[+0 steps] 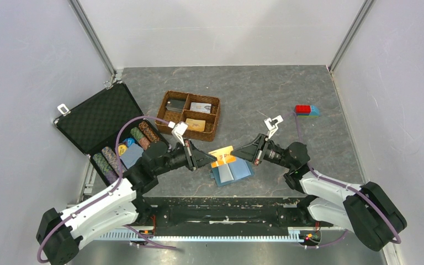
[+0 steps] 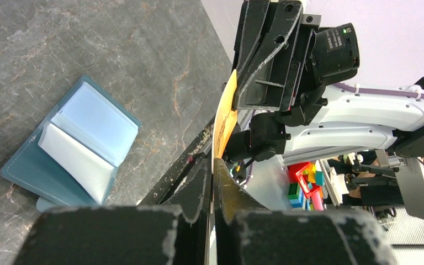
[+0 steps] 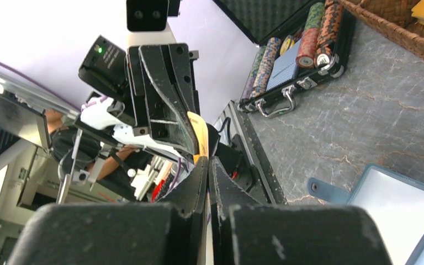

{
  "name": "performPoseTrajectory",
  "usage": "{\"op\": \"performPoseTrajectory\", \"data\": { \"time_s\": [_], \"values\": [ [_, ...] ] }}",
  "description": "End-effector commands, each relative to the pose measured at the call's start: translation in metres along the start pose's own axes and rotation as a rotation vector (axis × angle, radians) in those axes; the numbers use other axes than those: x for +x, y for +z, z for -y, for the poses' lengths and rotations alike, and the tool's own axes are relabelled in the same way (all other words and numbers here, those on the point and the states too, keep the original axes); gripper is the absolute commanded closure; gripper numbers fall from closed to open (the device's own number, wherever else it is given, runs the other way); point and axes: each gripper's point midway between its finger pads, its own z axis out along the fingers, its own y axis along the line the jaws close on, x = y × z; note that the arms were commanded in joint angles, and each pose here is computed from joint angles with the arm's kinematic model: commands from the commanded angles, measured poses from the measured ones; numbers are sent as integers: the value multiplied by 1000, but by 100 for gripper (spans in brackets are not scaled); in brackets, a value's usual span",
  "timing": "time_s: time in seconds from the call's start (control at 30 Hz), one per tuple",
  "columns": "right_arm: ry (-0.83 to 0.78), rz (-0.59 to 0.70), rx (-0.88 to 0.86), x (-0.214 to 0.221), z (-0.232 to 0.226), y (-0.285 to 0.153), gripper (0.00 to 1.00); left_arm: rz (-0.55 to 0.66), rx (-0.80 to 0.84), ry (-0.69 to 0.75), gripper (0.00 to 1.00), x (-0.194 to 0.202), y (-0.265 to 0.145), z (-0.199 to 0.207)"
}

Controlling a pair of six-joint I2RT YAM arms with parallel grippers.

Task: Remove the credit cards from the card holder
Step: Place the credit card in the storage box.

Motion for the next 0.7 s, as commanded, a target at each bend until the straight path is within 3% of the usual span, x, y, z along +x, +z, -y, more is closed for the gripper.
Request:
{"op": "performPoseTrajectory", "data": {
  "time_s": [0.0, 0.33, 0.5, 0.57, 0.67],
  "values": [
    [-90, -155, -108, 25, -20, -6, 100, 24, 37, 8, 96, -13, 1, 10],
    [-159, -273, -86, 42, -9, -13, 100, -65, 11, 65, 89, -14, -4, -5],
    [-154, -269, -75, 40, -8, -11, 100, -83, -6, 73, 78, -13, -3, -11],
    [-148, -260, -71, 39, -8, -10, 100, -81, -13, 75, 70, -14, -4, -12],
    [-137, -227, -62, 32, -8, -6, 100, -67, -53, 94, 41, -19, -7, -14]
  ]
}}
